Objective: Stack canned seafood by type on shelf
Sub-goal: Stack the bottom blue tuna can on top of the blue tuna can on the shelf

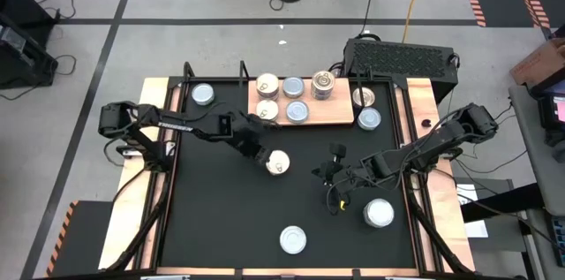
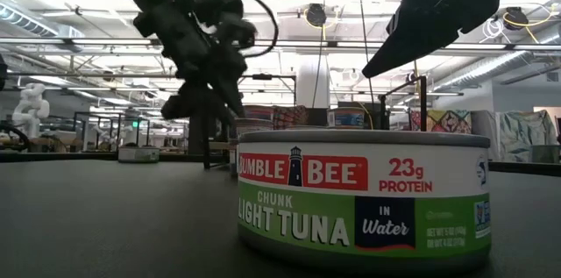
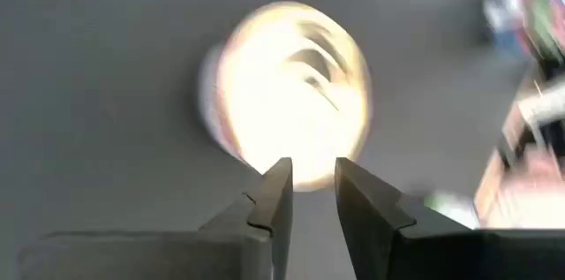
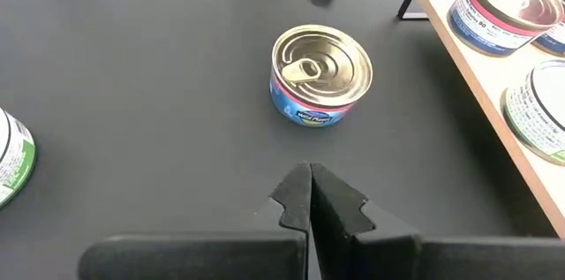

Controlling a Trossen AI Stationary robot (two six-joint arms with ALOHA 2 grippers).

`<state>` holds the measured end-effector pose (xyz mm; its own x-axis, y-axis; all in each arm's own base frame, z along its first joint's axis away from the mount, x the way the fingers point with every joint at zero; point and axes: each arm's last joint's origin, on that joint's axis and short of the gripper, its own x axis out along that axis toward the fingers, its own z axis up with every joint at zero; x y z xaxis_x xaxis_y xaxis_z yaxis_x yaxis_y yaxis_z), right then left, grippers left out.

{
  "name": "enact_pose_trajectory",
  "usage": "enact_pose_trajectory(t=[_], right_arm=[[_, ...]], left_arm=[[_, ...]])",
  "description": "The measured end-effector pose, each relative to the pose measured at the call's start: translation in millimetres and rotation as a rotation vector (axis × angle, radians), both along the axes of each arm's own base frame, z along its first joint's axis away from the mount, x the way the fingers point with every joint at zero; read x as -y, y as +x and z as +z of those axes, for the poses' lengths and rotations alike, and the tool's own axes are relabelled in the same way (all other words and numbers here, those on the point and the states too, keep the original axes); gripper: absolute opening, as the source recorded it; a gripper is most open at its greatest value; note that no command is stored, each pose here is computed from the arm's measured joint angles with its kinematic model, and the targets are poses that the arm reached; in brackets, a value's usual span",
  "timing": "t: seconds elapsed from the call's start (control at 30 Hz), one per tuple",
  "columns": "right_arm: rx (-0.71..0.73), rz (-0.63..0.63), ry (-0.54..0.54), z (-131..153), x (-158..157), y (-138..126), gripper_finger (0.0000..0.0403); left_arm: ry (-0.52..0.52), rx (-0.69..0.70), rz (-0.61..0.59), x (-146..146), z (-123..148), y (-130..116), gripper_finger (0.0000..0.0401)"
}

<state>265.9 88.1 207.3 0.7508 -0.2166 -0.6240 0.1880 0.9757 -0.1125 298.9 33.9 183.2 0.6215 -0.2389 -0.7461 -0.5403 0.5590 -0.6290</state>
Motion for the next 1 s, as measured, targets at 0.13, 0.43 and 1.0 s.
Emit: enact_pose_trajectory(t=[0.13,0.43,1.0], right_arm=[[-0.001,0.0,-0.001,0,0,0,0.0],[-0.005,-0.005,-0.001,0,0,0,0.0],[-0.008,-0.02,0.012,-1,1,-1,0.0]], left_arm=[[0.136,0.099,-0.21,14,11,3,0.009],[0.892,0.113,-0.676,82,10,0,0.0091],[1.357,0.042,-1.099,113,-33,12,0.0091]])
